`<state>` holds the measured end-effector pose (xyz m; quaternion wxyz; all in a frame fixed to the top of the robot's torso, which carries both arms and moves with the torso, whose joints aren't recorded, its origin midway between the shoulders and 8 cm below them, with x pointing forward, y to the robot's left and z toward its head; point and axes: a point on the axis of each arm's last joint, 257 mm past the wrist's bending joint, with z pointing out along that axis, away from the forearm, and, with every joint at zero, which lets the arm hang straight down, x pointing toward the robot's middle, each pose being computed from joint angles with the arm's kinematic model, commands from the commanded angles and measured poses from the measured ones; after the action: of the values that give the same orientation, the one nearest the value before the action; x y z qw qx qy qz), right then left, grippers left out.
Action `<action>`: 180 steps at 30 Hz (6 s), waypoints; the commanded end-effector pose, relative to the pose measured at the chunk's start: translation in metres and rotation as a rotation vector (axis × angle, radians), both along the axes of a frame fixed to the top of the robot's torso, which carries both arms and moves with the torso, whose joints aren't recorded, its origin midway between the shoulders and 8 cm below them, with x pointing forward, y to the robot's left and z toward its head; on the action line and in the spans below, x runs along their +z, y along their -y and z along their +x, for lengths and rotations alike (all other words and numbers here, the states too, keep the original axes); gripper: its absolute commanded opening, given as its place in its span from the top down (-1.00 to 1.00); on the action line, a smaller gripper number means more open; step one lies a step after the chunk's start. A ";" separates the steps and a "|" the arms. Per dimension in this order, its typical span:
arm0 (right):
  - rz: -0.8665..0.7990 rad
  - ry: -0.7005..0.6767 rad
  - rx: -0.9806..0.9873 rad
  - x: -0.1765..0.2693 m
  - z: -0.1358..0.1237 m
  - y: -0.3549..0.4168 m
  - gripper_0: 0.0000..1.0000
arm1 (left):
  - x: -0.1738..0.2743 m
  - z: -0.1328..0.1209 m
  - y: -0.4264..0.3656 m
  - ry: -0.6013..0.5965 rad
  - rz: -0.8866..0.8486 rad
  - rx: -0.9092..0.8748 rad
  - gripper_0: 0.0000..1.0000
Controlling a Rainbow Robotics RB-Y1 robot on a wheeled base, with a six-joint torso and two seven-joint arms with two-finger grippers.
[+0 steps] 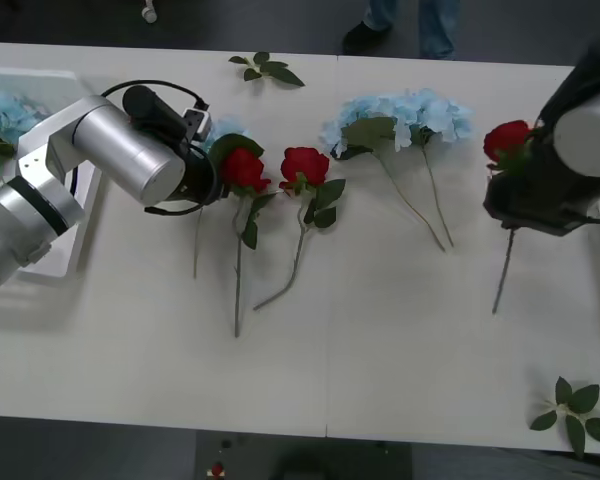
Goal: Put the red flowers into the right box and the blue flowers into the left box
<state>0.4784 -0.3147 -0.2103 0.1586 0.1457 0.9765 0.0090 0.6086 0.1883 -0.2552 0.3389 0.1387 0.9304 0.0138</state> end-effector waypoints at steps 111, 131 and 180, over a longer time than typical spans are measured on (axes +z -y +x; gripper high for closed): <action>-0.201 0.266 0.481 0.006 0.098 -0.020 -0.86 | 0.271 -0.087 -0.287 0.131 -0.070 0.443 1.00; -0.195 0.308 0.386 -0.052 0.162 -0.082 -0.86 | 0.203 -0.020 -0.354 0.298 -0.039 0.516 1.00; -0.092 0.283 0.380 0.171 0.088 0.002 1.00 | 0.075 -0.004 -0.333 0.240 -0.061 0.518 -0.46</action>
<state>0.5697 -0.3193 -0.0716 0.2787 -0.0323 0.9596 0.0228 0.6044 0.5038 -0.2062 0.4231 -0.1012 0.8969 0.0791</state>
